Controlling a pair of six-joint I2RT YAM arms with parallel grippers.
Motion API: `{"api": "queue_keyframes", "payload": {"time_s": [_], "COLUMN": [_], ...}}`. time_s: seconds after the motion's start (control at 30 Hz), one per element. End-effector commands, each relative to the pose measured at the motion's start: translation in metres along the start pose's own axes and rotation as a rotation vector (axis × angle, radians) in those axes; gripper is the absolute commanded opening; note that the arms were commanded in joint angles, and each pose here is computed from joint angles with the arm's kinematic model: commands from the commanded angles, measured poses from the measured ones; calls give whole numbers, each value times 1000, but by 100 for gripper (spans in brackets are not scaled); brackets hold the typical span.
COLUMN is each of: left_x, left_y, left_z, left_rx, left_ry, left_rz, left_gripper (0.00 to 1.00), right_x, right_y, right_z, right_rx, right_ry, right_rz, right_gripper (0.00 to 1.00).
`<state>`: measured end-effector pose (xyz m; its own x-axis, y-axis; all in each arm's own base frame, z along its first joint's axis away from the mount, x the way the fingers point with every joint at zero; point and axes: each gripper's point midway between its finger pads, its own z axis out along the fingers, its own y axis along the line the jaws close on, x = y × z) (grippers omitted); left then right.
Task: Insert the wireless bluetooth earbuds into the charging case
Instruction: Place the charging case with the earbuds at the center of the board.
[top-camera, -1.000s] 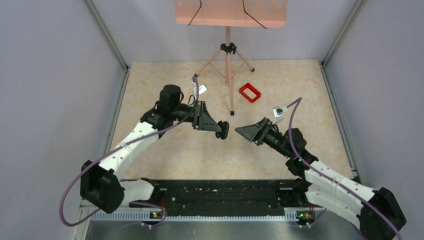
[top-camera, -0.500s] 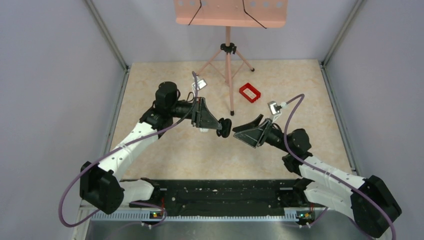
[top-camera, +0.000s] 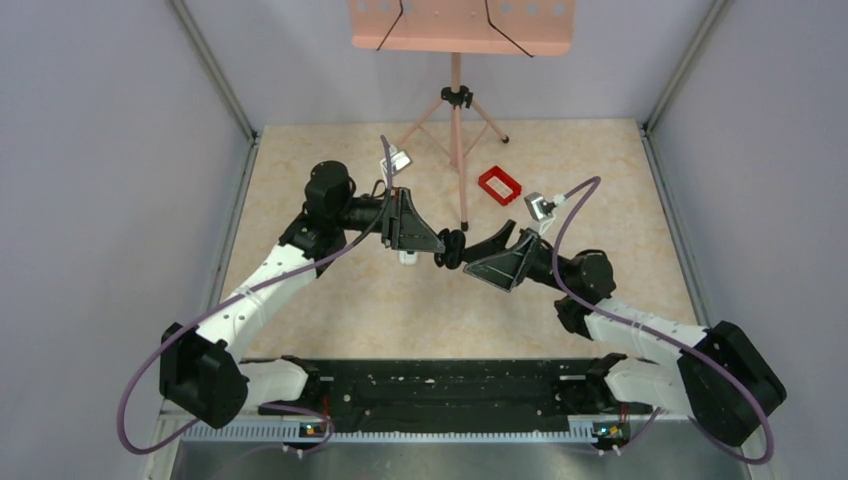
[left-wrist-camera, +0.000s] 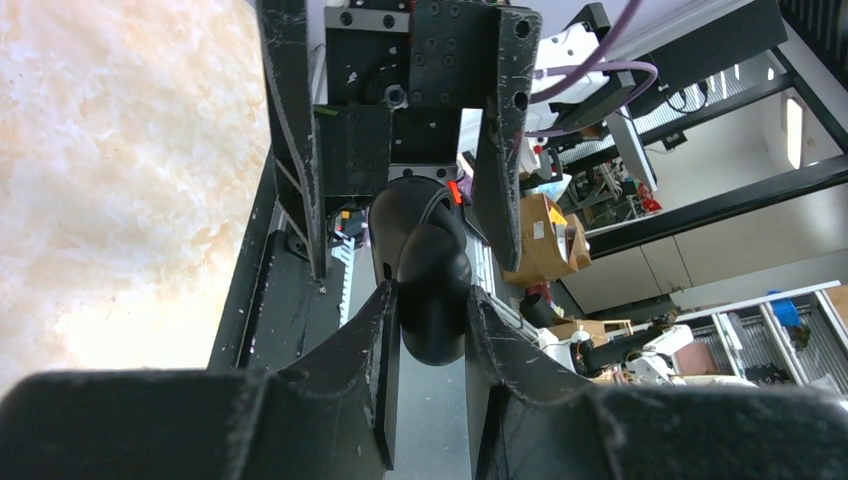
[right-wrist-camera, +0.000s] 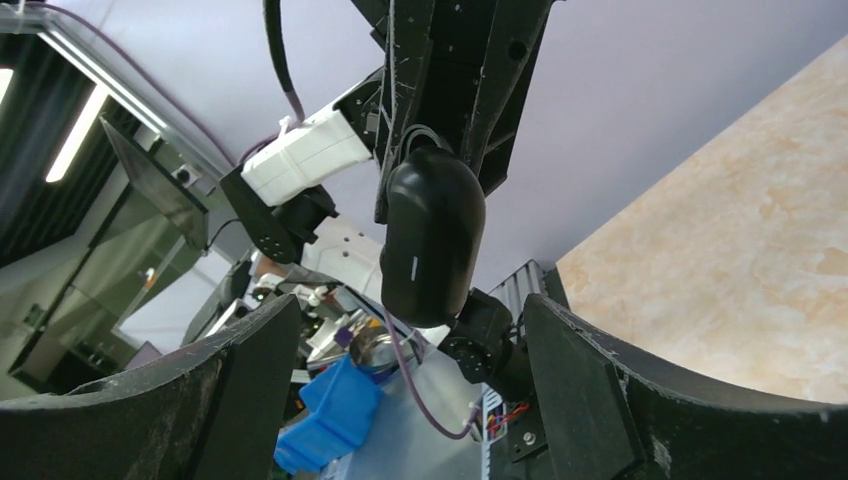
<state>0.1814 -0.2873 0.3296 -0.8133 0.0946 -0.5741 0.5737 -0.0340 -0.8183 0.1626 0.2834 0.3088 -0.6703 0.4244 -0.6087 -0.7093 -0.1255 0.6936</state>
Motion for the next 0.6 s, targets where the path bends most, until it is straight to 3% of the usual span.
{"api": "queue_keyframes", "payload": {"time_s": [0.0,0.33,0.57], "left_x": [-4,-2,-3], "left_y": [-21,-22,-32], "left_z": [-5,-5,-6], "left_rx": [48,49,83], "left_ry": [-11,-10,-6], "left_rz": [91,87,75], "left_gripper": [0,0,0], "right_x": [-18,-25,-25], "right_y": [33,50,56], "right_z": [8,8,10], "right_rx": [-157,-253,-306], "right_ry": [-36,-68,-53], "right_rz": [-47,-44,-35], "right_gripper": [80,71,71]}}
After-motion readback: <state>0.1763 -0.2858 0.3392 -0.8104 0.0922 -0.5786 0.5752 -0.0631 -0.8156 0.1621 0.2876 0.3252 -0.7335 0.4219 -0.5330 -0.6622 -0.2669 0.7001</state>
